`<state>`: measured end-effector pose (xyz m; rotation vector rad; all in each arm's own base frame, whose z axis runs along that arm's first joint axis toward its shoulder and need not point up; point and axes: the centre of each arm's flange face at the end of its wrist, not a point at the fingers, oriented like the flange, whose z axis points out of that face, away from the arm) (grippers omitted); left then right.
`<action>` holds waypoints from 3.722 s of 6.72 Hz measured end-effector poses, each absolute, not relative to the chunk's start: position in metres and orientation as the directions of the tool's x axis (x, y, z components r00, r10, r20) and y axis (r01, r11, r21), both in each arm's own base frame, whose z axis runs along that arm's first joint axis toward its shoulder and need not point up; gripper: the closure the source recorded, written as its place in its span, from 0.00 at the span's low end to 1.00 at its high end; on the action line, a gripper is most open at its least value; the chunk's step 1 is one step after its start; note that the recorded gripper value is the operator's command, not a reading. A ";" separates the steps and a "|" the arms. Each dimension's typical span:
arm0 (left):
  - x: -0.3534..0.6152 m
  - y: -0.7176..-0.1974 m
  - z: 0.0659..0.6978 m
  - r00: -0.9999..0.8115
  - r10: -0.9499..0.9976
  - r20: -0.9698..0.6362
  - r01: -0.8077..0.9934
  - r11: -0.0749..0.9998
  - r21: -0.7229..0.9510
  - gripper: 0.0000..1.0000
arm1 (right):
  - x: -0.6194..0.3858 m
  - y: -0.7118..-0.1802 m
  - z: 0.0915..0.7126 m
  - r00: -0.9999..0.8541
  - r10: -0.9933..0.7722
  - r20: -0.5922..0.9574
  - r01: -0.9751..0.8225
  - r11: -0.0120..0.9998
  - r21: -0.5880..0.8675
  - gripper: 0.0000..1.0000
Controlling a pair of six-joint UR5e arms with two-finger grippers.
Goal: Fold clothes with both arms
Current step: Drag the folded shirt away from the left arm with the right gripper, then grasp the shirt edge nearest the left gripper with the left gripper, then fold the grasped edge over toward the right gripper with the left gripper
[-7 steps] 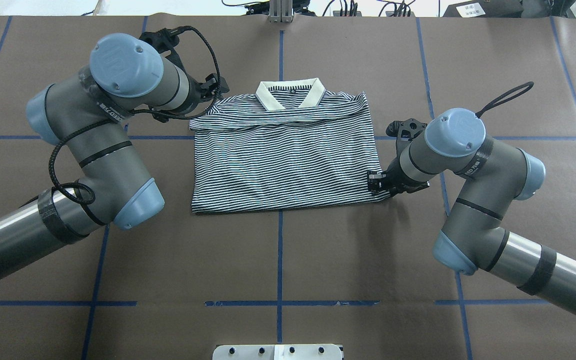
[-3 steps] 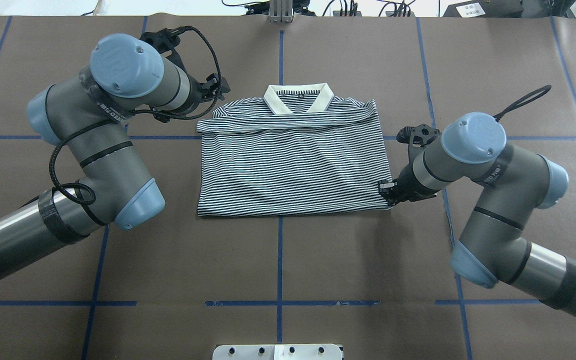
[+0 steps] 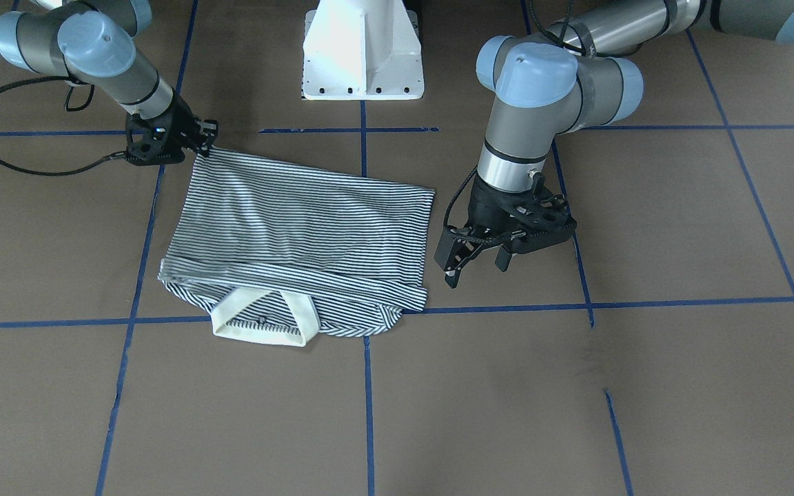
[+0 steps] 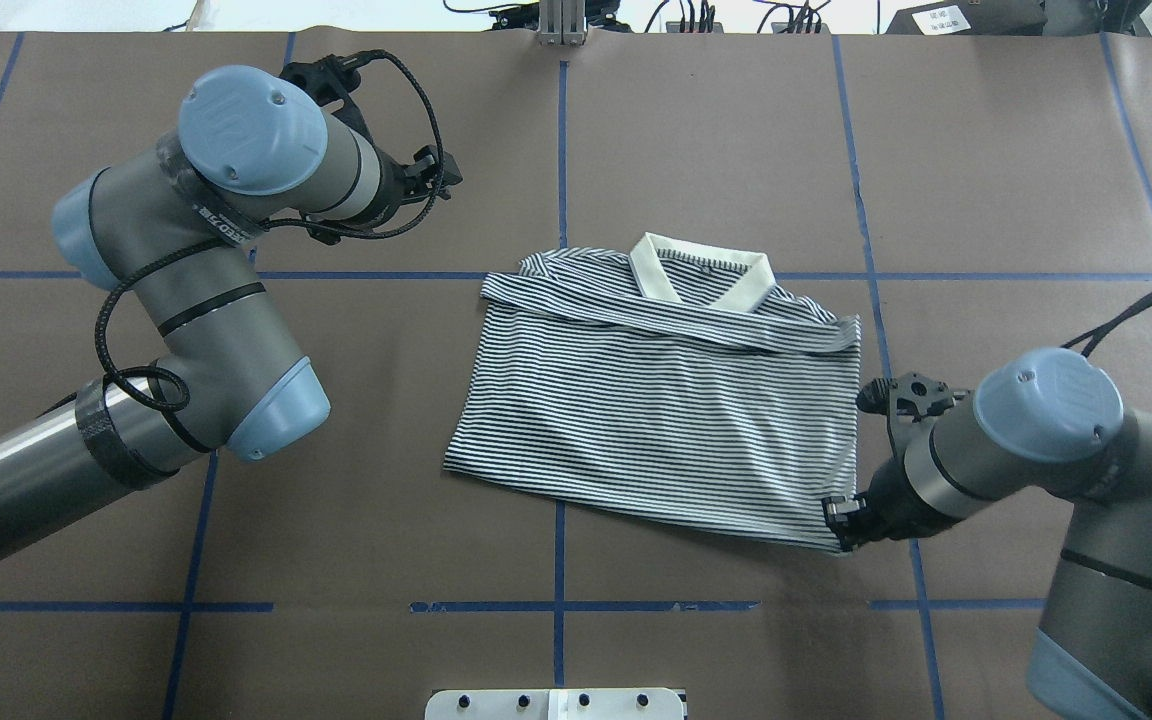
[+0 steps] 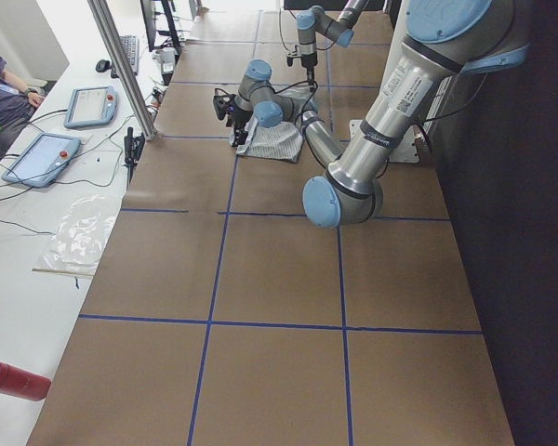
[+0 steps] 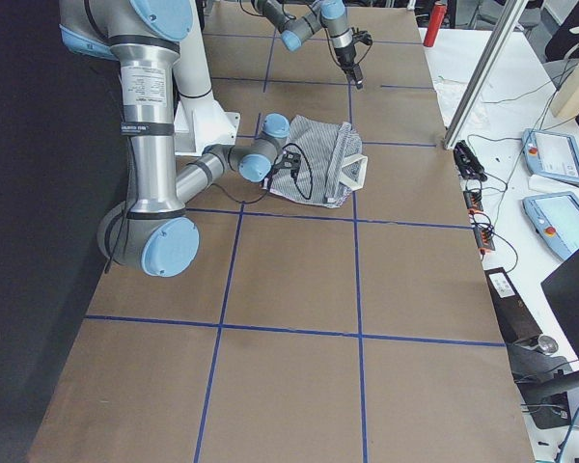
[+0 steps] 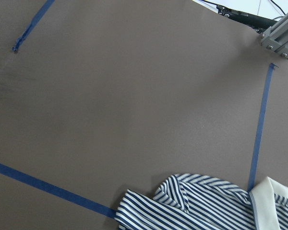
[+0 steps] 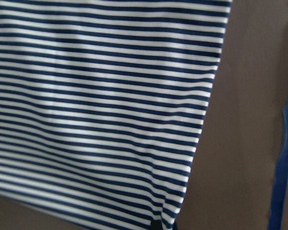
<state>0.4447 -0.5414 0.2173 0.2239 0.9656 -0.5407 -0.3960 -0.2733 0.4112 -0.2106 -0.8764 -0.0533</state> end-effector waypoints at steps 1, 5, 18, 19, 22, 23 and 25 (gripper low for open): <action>0.445 -0.538 0.214 0.446 -0.331 -0.831 0.527 0.848 -0.055 0.00 | -0.391 -0.231 0.407 0.649 0.048 0.760 0.171 0.963 -0.207 0.00; 0.496 -0.434 0.196 0.422 -0.412 -0.807 0.426 0.876 -0.225 0.04 | -0.374 -0.237 0.365 0.587 0.095 0.804 0.112 0.974 -0.197 0.00; 0.611 -0.314 0.224 0.512 -0.597 -0.618 0.513 0.789 -0.338 1.00 | -0.337 -0.322 0.332 0.507 0.167 0.845 -0.084 0.986 -0.144 0.00; 0.606 -0.320 0.221 0.507 -0.595 -0.623 0.515 0.789 -0.334 1.00 | -0.337 -0.322 0.333 0.509 0.169 0.844 -0.085 0.986 -0.145 0.00; 0.574 -0.382 0.228 0.461 -0.632 -0.623 0.594 0.742 -0.313 1.00 | -0.339 -0.323 0.336 0.513 0.175 0.840 -0.092 0.985 -0.149 0.00; 0.562 -0.411 0.237 0.457 -0.629 -0.629 0.625 0.730 -0.276 1.00 | -0.340 -0.324 0.337 0.514 0.178 0.839 -0.094 0.984 -0.151 0.00; 0.545 -0.503 0.268 0.425 -0.555 -0.715 0.652 0.736 -0.184 1.00 | -0.340 -0.325 0.337 0.515 0.182 0.838 -0.099 0.983 -0.153 0.00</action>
